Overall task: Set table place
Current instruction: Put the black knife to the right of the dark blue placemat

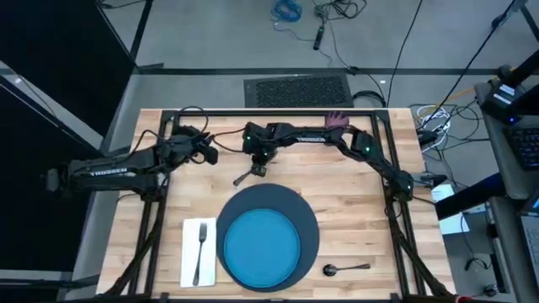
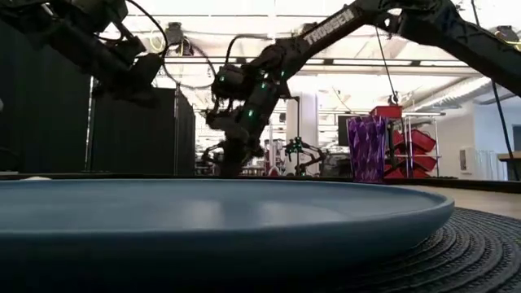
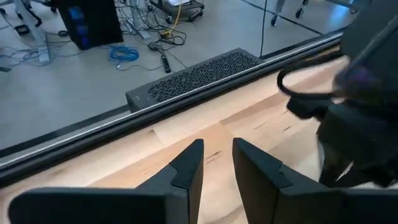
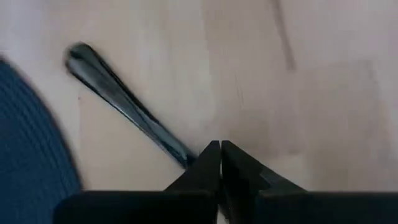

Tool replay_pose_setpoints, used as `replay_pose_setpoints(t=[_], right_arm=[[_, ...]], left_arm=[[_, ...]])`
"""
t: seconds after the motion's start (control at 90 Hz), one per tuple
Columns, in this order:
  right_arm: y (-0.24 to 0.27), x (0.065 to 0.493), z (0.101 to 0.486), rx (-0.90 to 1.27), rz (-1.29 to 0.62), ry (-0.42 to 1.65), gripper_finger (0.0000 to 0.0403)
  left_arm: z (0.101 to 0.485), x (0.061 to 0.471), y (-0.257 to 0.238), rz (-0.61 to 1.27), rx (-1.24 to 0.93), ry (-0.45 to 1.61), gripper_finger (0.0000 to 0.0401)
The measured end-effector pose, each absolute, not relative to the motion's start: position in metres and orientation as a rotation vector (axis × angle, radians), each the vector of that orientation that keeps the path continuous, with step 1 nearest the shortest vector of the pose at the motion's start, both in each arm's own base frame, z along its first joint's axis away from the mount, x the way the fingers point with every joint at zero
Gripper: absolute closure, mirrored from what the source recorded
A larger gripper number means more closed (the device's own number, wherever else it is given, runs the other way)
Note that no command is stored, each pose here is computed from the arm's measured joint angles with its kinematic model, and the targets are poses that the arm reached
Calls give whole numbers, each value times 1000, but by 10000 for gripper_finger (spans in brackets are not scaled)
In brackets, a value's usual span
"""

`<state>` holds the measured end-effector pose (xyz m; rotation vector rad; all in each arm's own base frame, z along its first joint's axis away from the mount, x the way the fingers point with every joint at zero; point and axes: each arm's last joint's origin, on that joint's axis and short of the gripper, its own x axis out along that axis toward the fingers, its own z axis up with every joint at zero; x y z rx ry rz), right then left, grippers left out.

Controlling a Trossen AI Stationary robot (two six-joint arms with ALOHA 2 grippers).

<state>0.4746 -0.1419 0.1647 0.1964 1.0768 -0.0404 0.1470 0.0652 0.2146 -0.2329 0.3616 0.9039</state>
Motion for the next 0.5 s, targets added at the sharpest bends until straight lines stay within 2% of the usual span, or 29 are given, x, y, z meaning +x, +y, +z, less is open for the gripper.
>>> replay_pose_setpoints(t=[0.133, 0.244, 0.5], right_arm=[[-137, 460, 188, 173, -3, 1142, 403], [-134, 453, 191, 142, 66, 1195, 403], [-119, 461, 188, -36, 232, 1140, 392]], left_arm=[[215, 147, 65, 904, -233, 360, 329], [215, 147, 65, 903, -233, 360, 329], [215, 147, 65, 903, -234, 358, 329]])
